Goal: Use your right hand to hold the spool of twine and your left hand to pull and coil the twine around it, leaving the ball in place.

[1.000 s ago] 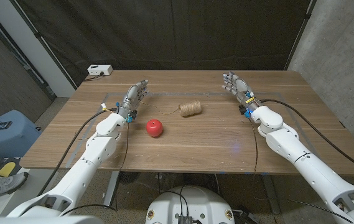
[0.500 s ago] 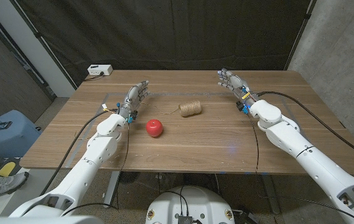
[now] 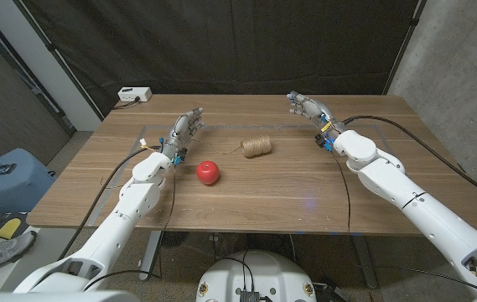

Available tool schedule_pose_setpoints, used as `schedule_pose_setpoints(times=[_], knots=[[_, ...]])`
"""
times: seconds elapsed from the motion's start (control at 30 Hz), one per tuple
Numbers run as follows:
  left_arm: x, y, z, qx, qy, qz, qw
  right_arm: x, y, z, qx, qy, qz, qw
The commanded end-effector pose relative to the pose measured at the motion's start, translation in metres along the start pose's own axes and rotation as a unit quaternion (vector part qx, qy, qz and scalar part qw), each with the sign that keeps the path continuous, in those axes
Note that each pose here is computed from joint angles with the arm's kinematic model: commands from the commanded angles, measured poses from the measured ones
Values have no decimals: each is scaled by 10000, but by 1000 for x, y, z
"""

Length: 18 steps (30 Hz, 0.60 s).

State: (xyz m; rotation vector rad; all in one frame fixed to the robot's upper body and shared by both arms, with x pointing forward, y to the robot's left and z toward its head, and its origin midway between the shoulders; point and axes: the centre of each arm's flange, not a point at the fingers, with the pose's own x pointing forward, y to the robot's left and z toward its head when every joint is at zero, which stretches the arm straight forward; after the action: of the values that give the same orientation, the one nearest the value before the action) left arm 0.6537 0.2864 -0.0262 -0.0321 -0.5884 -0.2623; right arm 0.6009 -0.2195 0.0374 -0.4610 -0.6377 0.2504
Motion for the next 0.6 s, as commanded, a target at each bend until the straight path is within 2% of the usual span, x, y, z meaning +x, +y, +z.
schedule_pose_setpoints(times=[0.03, 0.33, 0.6], knots=[[2, -1, 3, 4, 4, -60, 10000, 4, 12, 22, -581, 36, 145, 9982], [3, -2, 3, 2, 0, -68, 10000, 10, 15, 38, -966, 55, 351, 9947], [6, -5, 3, -20, 4, -71, 10000, 18, 19, 49, -1527, 174, 614, 9862]])
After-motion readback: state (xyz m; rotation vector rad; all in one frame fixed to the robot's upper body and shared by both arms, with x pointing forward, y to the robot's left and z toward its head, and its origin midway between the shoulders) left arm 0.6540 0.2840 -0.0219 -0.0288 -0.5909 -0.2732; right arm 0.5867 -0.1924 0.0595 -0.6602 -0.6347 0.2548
